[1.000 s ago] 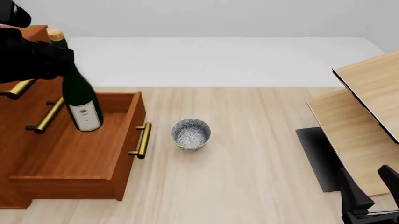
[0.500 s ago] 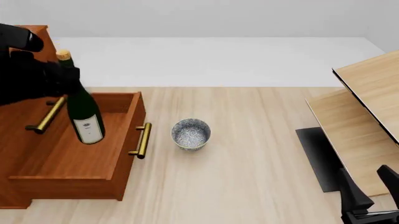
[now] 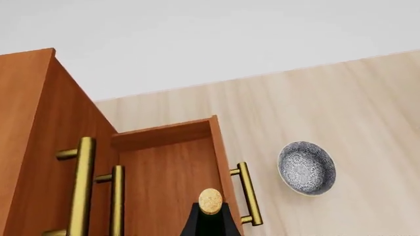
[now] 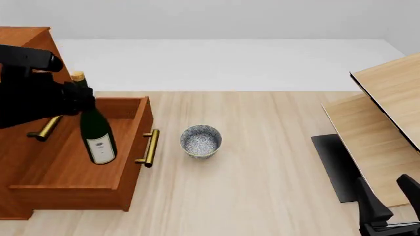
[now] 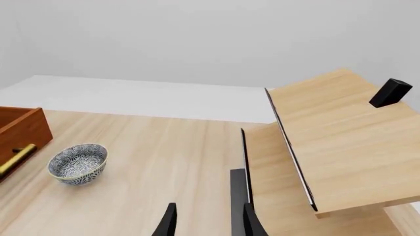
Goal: Put the wine bottle in the bottom drawer of the cabinet.
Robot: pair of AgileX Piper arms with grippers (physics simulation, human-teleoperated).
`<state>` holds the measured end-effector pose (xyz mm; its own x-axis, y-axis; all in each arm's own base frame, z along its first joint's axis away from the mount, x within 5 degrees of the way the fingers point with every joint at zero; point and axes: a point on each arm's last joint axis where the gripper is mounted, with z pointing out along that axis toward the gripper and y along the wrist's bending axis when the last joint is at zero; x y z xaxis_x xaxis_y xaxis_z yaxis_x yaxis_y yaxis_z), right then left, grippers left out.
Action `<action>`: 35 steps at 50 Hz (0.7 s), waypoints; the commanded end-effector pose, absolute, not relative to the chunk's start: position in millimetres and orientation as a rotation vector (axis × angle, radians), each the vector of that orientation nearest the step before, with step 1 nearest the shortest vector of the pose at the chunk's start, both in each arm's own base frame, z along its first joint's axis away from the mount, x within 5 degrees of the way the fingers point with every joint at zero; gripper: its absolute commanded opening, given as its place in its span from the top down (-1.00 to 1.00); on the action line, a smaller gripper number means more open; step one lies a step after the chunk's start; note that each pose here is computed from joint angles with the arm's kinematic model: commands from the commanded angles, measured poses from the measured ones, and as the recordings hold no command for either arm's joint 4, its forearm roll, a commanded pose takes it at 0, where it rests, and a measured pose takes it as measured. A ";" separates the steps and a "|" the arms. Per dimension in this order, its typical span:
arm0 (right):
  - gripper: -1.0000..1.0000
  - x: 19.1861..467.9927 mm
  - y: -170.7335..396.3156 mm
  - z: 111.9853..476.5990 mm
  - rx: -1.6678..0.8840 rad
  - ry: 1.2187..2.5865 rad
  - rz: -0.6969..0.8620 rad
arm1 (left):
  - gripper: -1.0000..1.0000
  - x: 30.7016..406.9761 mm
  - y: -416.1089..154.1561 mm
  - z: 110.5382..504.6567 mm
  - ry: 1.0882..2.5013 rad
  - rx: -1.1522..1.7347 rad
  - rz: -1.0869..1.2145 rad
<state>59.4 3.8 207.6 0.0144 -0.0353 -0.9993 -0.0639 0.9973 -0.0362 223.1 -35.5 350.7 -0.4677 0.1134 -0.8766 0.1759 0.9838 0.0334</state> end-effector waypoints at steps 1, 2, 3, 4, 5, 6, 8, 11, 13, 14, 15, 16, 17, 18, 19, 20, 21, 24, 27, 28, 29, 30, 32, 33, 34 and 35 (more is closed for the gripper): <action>-1.00 59.4 3.7 207.7 -0.077 1.556 0.021 | 1.00 231.9 -31.9 344.2 2.085 0.192 -0.054; -1.00 59.4 3.8 207.7 -0.080 1.556 0.020 | 1.00 231.4 -32.5 343.5 2.085 0.190 -0.059; -1.00 59.3 3.7 207.6 -0.077 1.557 0.021 | 1.00 231.4 -32.5 342.8 2.087 0.190 -0.059; -1.00 59.2 3.8 207.6 -0.078 1.557 0.021 | 1.00 231.4 -32.7 340.7 2.090 0.196 -0.057; -1.00 59.4 3.8 207.7 -0.079 1.556 0.020 | 1.00 230.9 -33.3 339.6 2.092 0.196 -0.060; -1.00 59.5 3.7 207.7 -0.078 1.556 0.020 | 1.00 230.9 -33.0 338.3 2.094 0.198 -0.057; -1.00 59.3 3.8 207.5 -0.078 1.557 0.021 | 1.00 231.7 -33.2 334.0 2.109 0.201 -0.056; -1.00 59.5 3.8 207.7 -0.079 1.556 0.021 | 1.00 232.4 -32.9 331.3 2.118 0.196 -0.057; -1.00 59.4 3.8 207.6 -0.078 1.558 0.021 | 1.00 230.9 -34.0 331.0 2.110 0.204 -0.059; -1.00 59.3 3.8 207.6 -0.080 1.557 0.019 | 1.00 232.5 -34.3 325.6 2.134 0.193 -0.066; -1.00 59.4 3.7 207.6 -0.078 1.557 0.020 | 1.00 230.0 -36.2 324.6 2.127 0.211 -0.067; -1.00 59.2 3.8 207.5 -0.081 1.557 0.020 | 1.00 229.4 -36.2 324.4 2.126 0.208 -0.069; -1.00 59.1 3.8 207.5 -0.081 1.557 0.020 | 1.00 229.6 -36.2 321.9 2.133 0.205 -0.071; -1.00 59.0 3.8 207.4 -0.079 1.557 0.021 | 1.00 229.8 -35.2 320.4 2.133 0.206 -0.065; -1.00 59.0 3.8 207.4 -0.080 1.557 0.021 | 1.00 229.5 -35.4 320.0 2.132 0.205 -0.067; -1.00 59.2 3.8 207.5 -0.079 1.557 0.021 | 1.00 229.2 -36.3 317.1 2.138 0.207 -0.071; -1.00 59.2 3.8 207.5 -0.080 1.557 0.020 | 1.00 229.4 -36.6 316.1 2.141 0.205 -0.073; -1.00 59.1 3.8 207.4 -0.081 1.558 0.020 | 1.00 228.9 -37.6 315.0 2.145 0.204 -0.079; -1.00 59.5 3.8 207.6 -0.080 1.557 0.020 | 1.00 227.9 -38.3 315.4 2.144 0.208 -0.081; -1.00 59.3 3.8 207.5 -0.080 1.557 0.020 | 1.00 230.0 -37.1 311.4 2.164 0.202 -0.076; -1.00 59.2 3.9 207.5 -0.081 1.558 0.021 | 1.00 230.0 -36.7 310.5 2.165 0.208 -0.071; -1.00 59.2 3.9 207.4 -0.081 1.558 0.022 | 1.00 229.0 -36.9 312.3 2.158 0.193 -0.082; -1.00 59.6 3.9 207.5 -0.081 1.559 0.022 | 1.00 233.9 -31.2 302.4 2.204 0.179 -0.057; -1.00 59.4 3.9 207.5 -0.082 1.558 0.021 | 1.00 231.4 -32.6 305.8 2.184 0.188 -0.061; -1.00 59.5 4.0 207.5 -0.084 1.558 0.022 | 1.00 230.1 -35.1 306.5 2.183 0.193 -0.071; -1.00 59.5 4.0 207.5 -0.082 1.559 0.022 | 1.00 231.4 -33.7 302.9 2.198 0.189 -0.065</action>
